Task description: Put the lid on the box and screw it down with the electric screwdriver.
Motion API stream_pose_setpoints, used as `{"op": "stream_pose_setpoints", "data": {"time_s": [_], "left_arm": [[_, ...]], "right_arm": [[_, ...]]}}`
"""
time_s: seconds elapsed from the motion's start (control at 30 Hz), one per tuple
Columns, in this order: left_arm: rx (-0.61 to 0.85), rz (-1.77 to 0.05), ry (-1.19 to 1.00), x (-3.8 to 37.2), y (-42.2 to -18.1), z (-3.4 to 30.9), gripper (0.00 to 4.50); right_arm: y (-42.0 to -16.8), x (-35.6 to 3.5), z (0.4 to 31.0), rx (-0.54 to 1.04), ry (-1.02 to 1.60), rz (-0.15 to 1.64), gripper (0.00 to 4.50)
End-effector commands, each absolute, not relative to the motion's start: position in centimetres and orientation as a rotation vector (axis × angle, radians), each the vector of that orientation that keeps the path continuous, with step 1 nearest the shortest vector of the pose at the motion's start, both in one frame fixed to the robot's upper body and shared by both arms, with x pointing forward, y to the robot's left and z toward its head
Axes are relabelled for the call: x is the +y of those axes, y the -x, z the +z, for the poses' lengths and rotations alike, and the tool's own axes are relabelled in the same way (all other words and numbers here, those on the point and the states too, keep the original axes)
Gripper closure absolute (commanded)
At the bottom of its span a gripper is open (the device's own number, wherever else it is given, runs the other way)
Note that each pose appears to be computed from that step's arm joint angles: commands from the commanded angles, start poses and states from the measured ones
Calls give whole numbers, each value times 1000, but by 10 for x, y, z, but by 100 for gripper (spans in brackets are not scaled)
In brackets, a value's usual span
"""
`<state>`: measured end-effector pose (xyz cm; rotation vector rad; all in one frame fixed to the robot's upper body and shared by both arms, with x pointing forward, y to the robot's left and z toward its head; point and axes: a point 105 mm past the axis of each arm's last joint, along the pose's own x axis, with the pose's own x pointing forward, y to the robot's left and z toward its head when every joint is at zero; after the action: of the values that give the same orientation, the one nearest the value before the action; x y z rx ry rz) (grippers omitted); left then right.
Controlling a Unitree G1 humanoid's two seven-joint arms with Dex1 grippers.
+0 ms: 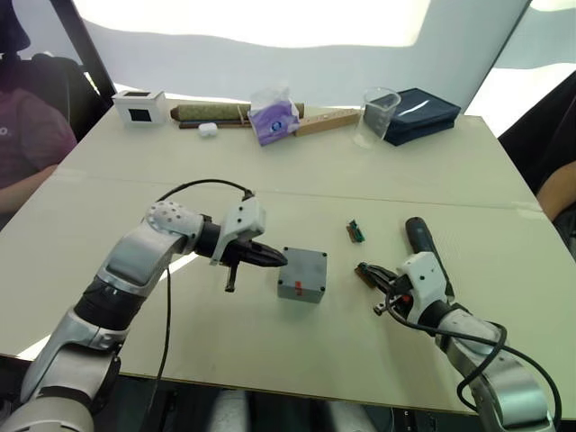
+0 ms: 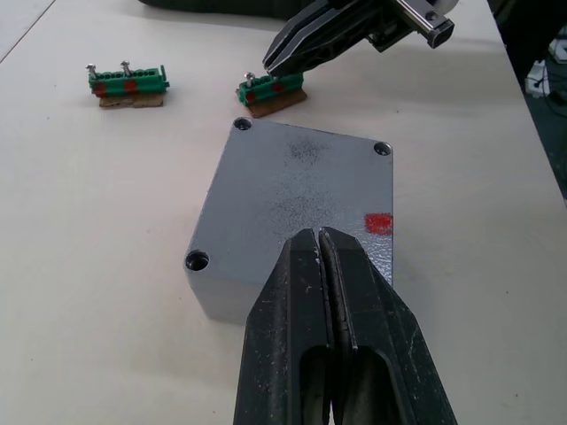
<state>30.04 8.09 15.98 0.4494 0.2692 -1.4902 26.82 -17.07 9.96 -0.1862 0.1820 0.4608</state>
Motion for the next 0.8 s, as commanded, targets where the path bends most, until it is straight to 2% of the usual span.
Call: {"op": "stream_pose_setpoints", "data": {"time_s": [0.03, 0.13, 0.27, 0.47, 0.8], "left_arm": [[206, -1441, -403, 87, -311, 177, 450], [189, -1376, -366, 96, -322, 187, 450], [195, -1350, -331, 103, -323, 189, 450], [237, -1337, -300, 110, -310, 177, 450], [247, -1319, -294, 106, -303, 170, 450]], "right_arm": [[-269, -167, 136, 51, 181, 482, 443], [-274, -149, 164, -49, 118, 543, 443], [-278, -131, 173, -55, 73, 605, 443], [-273, -96, 155, 25, 82, 777, 443], [-274, -92, 143, 62, 80, 790, 443]]}}
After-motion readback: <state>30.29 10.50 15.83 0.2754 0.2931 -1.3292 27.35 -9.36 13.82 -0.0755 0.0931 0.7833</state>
